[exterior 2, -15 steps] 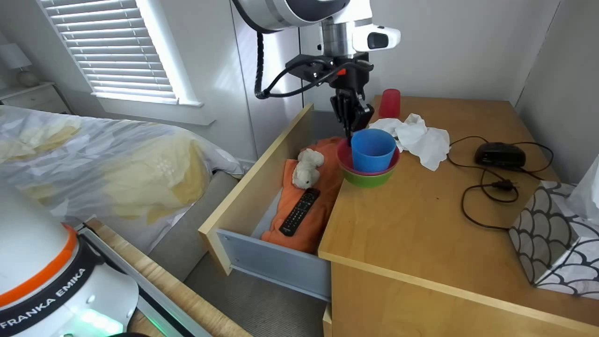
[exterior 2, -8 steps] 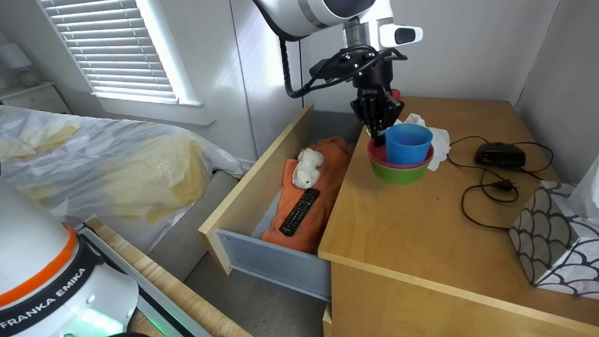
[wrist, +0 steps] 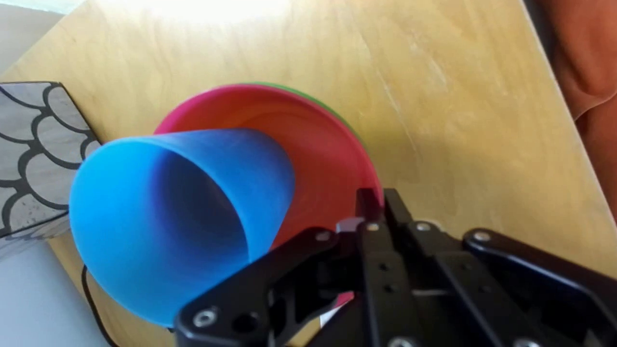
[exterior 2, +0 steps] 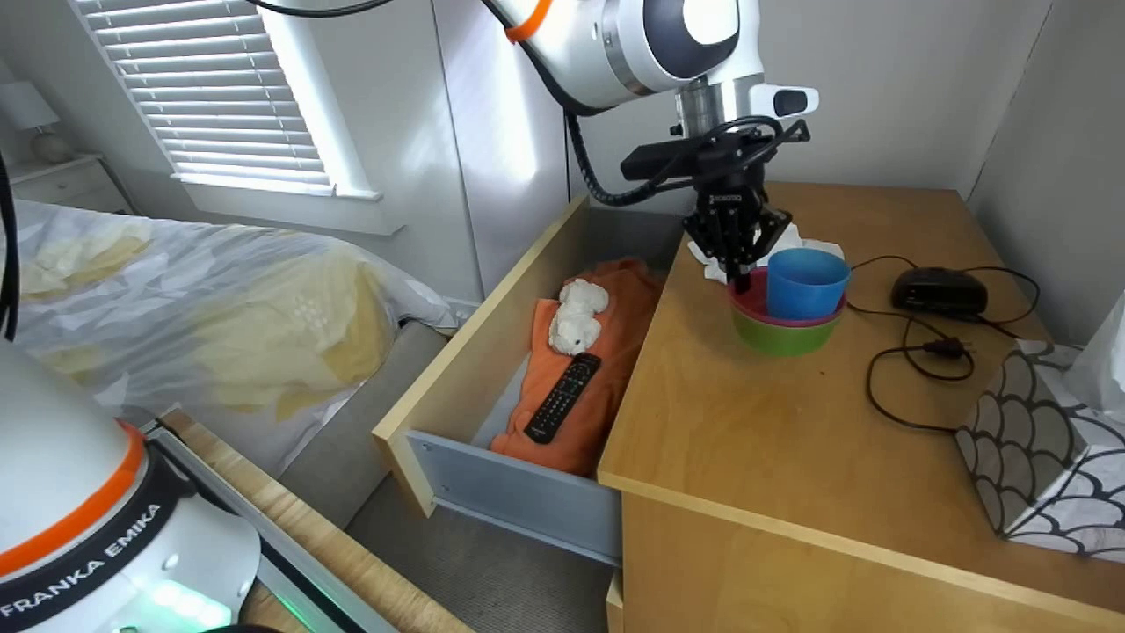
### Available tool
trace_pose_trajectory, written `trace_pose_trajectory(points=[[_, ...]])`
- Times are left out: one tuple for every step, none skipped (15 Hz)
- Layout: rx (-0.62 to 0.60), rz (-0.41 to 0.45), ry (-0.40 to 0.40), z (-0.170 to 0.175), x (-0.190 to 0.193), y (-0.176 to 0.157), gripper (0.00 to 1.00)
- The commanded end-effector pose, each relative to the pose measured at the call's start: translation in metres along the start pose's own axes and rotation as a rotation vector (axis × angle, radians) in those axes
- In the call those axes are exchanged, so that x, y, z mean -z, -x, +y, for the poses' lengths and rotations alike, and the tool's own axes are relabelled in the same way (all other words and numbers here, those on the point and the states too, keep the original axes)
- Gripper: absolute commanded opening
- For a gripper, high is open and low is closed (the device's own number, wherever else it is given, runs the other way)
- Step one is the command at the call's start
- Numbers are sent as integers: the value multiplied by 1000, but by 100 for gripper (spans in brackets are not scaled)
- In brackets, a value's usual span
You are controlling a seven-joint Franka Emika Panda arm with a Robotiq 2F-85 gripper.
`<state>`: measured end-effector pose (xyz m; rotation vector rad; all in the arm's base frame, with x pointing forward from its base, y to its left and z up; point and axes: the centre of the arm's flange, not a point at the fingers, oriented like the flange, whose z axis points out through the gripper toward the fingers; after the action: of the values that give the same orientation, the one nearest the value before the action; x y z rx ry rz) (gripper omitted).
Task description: Remove the cup and bowls from the drawer
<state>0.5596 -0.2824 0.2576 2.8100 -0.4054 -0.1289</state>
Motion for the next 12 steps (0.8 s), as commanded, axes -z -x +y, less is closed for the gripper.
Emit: trace_pose_trajectory(points=[[55,32,-16,5,-23,-19,1],[64,41,-24,5,-28,-23,1],[68,47,-34,4,-33,-24,1],[75,53,-41,3,-38,-26,1],[79,58,-52,1,-41,-26,1],[85,67,-57,-1,-44,-27,1],[89,72,-62,-2,-46,-29,1],[91,77,-67,-3,-47,-30,1],[90,80,-67,-2,-46,-31,30],[88,82,-69,-1,-45,-32,31],[86,85,-66,1,-43,-33,38],[86,85,-70,3,-39,-33,45]])
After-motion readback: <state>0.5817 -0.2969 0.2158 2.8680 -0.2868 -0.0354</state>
